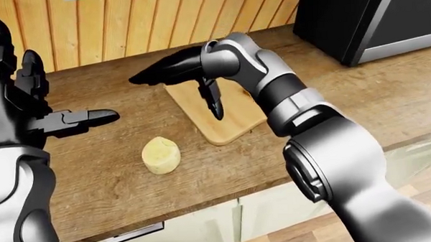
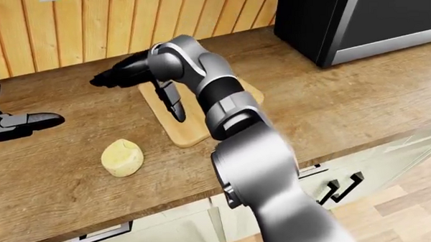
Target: Place the bread and cheese on the cutting board.
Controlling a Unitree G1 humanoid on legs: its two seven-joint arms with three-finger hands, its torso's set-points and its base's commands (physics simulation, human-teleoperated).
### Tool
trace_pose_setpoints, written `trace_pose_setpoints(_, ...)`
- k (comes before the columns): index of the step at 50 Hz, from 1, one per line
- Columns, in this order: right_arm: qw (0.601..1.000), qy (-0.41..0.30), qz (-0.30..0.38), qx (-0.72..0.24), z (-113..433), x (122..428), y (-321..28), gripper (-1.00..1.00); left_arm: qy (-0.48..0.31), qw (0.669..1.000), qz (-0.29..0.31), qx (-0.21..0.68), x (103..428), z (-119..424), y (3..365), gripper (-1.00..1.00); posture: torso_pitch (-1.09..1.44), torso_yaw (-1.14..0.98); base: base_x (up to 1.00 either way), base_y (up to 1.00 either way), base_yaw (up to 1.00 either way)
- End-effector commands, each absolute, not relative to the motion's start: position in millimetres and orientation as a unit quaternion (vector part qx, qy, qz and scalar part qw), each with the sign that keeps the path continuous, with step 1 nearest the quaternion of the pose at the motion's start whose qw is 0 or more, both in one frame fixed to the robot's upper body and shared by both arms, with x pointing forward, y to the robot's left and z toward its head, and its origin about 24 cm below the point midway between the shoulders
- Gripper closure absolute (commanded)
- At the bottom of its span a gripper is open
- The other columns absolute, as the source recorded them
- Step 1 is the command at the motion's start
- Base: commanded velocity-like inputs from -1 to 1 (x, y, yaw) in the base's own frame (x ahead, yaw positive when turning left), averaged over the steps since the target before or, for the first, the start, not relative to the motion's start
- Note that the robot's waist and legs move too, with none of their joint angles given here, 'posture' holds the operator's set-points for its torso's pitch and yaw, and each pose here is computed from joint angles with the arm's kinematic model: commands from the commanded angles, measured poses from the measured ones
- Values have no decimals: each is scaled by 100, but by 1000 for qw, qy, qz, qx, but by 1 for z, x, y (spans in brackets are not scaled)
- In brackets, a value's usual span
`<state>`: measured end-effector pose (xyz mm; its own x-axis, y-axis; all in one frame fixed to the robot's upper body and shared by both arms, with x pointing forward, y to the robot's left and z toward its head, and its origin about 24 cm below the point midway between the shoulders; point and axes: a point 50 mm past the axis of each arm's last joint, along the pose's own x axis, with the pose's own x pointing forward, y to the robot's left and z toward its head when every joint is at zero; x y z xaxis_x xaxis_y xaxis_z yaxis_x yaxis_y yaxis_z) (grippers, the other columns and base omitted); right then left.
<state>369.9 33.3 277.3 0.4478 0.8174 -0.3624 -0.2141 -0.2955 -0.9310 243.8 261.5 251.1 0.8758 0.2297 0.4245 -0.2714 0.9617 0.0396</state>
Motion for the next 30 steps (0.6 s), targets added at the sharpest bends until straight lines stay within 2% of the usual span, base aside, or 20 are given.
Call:
trace_pose_setpoints(1, 545, -269, 453, -652, 295, 365, 38, -100, -252, 957, 132, 60, 237, 265, 260, -100, 0, 0, 0, 0, 0)
trace_pose_setpoints(13, 527, -287, 486, -635, 266, 354, 61, -100, -252, 957, 132, 59, 237, 265, 261, -100, 0, 0, 0, 0, 0)
trace_pose_setpoints(30, 511, -307, 507, -622, 258, 340, 81, -100, -253, 957, 133, 58, 237, 267, 261, -100, 0, 0, 0, 0, 0)
